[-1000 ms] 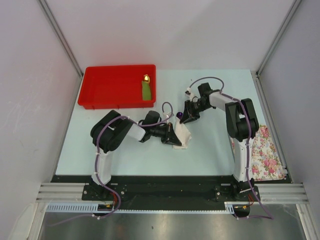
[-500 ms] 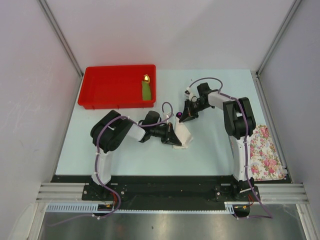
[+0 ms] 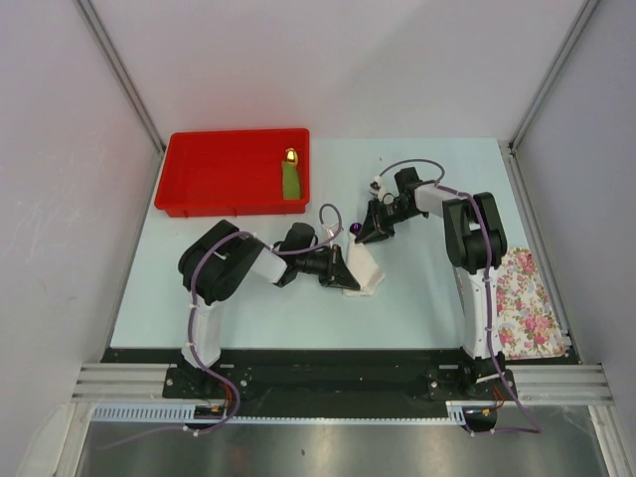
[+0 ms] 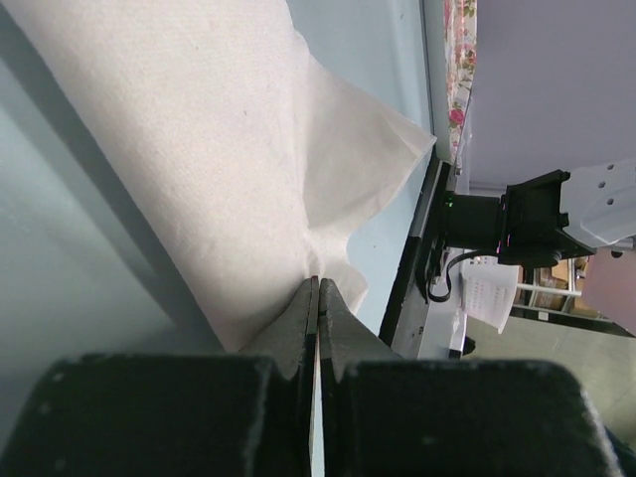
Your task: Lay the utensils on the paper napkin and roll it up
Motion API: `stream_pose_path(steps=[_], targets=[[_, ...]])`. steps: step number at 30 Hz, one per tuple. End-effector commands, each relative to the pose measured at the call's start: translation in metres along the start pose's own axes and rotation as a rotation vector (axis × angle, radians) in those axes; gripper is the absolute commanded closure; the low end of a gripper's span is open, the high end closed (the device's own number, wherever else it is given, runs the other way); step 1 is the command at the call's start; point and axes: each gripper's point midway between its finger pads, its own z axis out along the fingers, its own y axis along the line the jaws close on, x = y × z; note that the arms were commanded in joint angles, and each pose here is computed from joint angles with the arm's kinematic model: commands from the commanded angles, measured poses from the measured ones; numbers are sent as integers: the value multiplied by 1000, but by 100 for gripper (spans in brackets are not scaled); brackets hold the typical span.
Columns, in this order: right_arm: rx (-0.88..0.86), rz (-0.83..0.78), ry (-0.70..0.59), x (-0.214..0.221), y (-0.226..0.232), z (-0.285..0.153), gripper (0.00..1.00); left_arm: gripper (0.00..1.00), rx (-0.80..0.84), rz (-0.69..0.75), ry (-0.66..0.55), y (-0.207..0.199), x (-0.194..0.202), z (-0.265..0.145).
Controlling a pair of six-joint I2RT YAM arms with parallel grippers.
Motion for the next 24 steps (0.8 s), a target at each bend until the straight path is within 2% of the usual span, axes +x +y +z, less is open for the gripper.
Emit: stream_pose_path(steps=[1,2,5,10,16,24], targets=[[49,-53,-17,-6,8,-13,71,100,-90,-75,47,27,27,-8],[52,-54,-26,-7,10,-18,58,100,-91,-75,46,28,27,-8],[80,-69,-40,-5,17,-32,49,100,-87,-74,44,27,25,-7],[172,-81,-1,16,6,-33,48,100,-85,-73,44,28,25,-6],[212,-50,76,40,-10,-10,50,100,-82,-71,44,27,26,-7],[200,30,130,59,-37,15,61,100,-72,-60,38,24,23,-6]])
